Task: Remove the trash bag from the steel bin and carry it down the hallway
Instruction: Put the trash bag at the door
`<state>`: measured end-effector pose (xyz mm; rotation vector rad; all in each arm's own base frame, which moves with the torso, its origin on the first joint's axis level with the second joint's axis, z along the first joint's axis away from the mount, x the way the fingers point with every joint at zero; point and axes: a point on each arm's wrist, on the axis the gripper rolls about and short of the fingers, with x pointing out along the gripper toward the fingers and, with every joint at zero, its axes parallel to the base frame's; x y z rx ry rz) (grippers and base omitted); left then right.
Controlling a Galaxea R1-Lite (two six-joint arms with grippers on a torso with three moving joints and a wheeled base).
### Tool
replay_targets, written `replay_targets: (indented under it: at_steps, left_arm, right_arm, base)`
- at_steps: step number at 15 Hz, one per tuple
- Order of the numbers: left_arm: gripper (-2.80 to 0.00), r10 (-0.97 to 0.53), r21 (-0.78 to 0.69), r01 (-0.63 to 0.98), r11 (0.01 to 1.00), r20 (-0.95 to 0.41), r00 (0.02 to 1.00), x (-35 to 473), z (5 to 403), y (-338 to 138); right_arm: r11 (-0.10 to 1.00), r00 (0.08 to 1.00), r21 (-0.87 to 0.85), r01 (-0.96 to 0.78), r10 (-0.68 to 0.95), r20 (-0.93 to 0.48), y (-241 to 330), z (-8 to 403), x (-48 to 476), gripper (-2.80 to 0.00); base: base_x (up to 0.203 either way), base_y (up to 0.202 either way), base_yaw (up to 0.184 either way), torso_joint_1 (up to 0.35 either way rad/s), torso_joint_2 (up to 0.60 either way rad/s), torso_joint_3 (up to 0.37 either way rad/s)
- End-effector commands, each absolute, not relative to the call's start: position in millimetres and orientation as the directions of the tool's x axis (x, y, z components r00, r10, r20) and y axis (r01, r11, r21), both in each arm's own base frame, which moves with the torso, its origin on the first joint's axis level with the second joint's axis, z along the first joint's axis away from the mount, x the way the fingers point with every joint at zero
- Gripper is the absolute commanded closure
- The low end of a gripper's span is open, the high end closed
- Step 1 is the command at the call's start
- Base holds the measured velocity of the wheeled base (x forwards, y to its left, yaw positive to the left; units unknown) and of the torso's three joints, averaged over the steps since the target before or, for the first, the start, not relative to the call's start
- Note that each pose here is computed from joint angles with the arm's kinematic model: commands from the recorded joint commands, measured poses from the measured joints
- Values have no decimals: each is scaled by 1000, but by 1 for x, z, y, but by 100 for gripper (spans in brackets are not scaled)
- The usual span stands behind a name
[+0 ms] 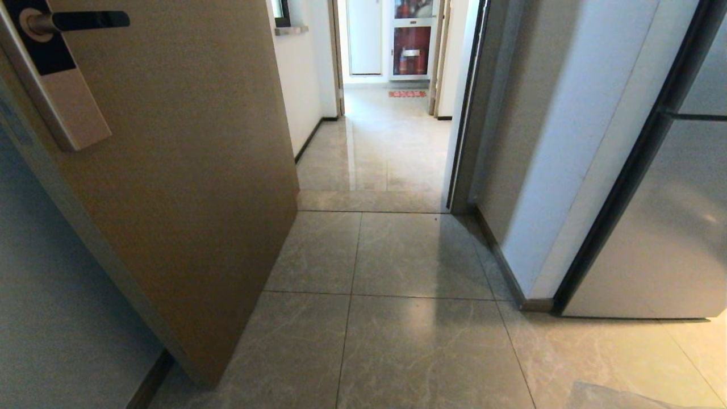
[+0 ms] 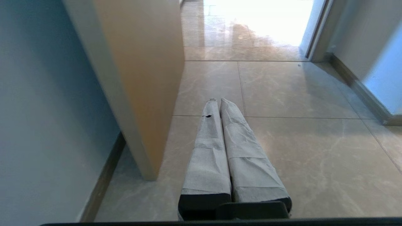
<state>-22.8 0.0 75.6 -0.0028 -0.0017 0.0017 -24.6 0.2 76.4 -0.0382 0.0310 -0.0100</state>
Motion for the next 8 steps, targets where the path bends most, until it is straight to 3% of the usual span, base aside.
replay_targets:
  at_steps: [1, 8]
  left_arm:
    - [0, 2, -3, -2, 1000, 2, 1000, -23, 76, 0]
    - [0, 2, -3, -2, 1000, 2, 1000, -23, 76, 0]
  right_arm:
    - [999, 999, -38, 8, -9, -32, 0, 76, -25, 0]
    - [999, 999, -38, 9, -11, -32, 0, 76, -25, 0]
  base:
    - [0, 0, 0, 0, 0, 0]
    - [0, 0, 0, 0, 0, 0]
